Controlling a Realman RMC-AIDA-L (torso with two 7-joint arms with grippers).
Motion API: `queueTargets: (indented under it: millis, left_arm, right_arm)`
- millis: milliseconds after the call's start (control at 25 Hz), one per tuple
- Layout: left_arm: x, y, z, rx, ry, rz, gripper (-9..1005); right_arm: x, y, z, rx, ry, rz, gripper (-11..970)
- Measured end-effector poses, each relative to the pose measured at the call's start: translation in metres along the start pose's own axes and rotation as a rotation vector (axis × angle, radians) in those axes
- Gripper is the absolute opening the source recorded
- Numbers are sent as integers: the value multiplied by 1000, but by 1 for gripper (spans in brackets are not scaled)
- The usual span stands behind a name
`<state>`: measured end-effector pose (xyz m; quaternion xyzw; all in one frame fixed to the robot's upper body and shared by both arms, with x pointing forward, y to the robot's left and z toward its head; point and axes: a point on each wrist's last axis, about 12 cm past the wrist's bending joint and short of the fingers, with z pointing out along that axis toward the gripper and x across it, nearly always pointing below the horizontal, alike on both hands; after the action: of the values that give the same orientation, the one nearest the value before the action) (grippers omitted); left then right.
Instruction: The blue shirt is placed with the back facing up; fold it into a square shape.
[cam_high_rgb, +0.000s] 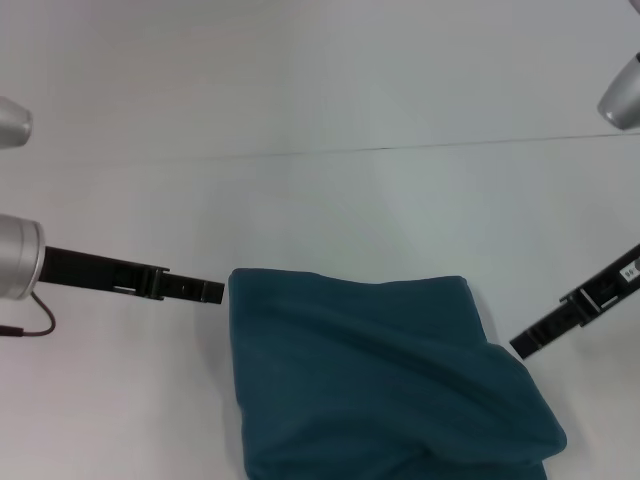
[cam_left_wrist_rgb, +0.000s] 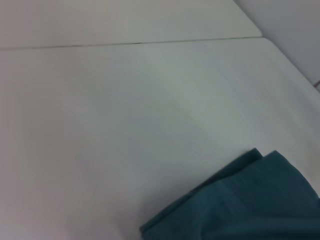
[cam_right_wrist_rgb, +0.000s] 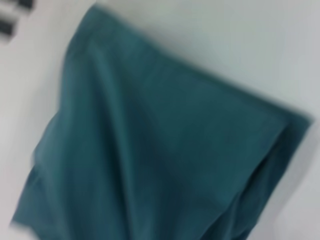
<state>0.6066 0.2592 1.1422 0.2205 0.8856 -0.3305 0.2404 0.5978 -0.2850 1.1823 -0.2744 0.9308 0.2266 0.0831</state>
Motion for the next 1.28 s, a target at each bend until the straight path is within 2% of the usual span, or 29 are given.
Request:
queueTargets:
  millis: [280, 600, 840, 1040, 1160, 1280]
  left_arm:
    - [11, -4, -9, 26, -5, 84, 764]
    - [26, -10, -11, 73, 11, 153, 763]
    - [36, -23, -23, 131, -15, 254, 763]
    - [51, -33, -22, 188, -59, 311, 762]
    - [64, -38, -20, 223, -150, 350, 762]
    - [72, -39, -18, 239, -203, 355, 761]
  right_arm:
    - [-17, -7, 6, 67, -131, 66, 817]
    - [-31, 2, 29, 75, -153, 39, 760]
    - [-32, 11, 24, 53, -125, 22, 724]
    - [-29, 15, 10, 65, -127, 28, 641]
    - [-29, 15, 7, 72, -129, 35, 403]
    - [-29, 13, 6, 75, -132, 39, 375]
